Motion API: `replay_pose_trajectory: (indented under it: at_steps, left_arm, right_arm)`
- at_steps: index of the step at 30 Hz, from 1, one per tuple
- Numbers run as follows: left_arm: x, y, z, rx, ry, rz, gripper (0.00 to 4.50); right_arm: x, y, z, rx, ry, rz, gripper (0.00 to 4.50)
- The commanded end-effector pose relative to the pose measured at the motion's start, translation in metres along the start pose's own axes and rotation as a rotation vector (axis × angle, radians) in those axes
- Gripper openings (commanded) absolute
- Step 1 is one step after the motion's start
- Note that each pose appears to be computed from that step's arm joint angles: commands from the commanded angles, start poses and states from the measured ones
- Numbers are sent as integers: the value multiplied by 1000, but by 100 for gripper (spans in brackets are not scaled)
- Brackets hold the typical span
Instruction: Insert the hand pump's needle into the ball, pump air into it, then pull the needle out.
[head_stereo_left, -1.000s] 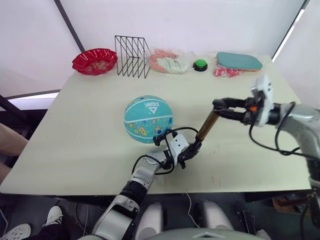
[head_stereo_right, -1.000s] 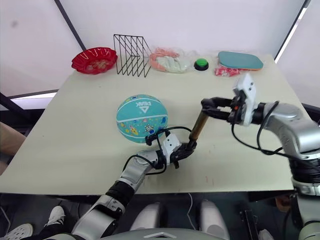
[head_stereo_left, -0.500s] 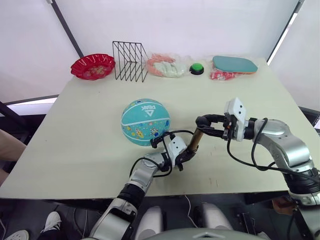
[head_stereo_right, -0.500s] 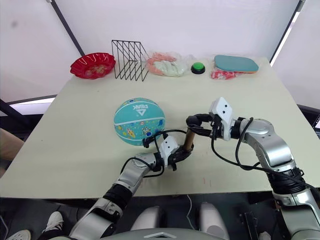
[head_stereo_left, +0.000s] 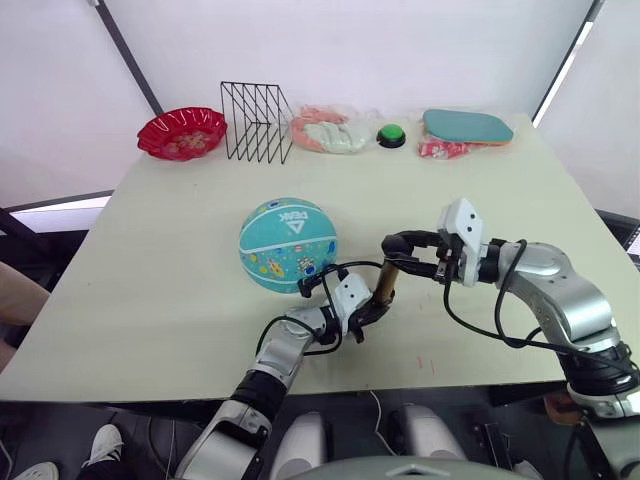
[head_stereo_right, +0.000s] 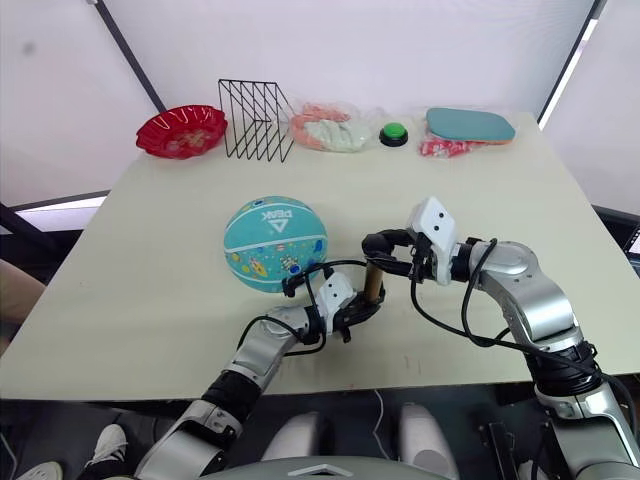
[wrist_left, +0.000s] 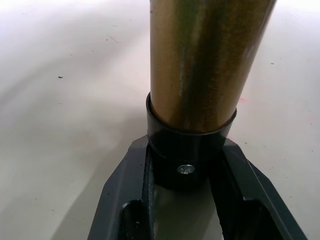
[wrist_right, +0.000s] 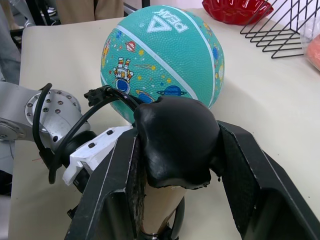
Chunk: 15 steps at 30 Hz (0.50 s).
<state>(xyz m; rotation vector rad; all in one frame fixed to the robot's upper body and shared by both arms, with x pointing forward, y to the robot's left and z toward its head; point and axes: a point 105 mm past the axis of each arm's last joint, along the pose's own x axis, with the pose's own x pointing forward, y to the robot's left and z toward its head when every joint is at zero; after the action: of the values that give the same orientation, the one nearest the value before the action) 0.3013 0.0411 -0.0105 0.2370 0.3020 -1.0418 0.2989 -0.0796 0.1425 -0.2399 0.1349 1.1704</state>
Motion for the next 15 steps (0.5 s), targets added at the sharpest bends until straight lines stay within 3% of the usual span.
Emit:
replay_pose_trajectory:
  at_steps: [1, 15]
  left_arm:
    - [-16, 1, -31, -90, 101, 7, 104]
    - [-15, 4, 6, -63, 45, -18, 104]
  right_arm:
    - [12, 23, -40, 153, 129, 110, 158]
    - [18, 28, -23, 131, 122, 137, 158]
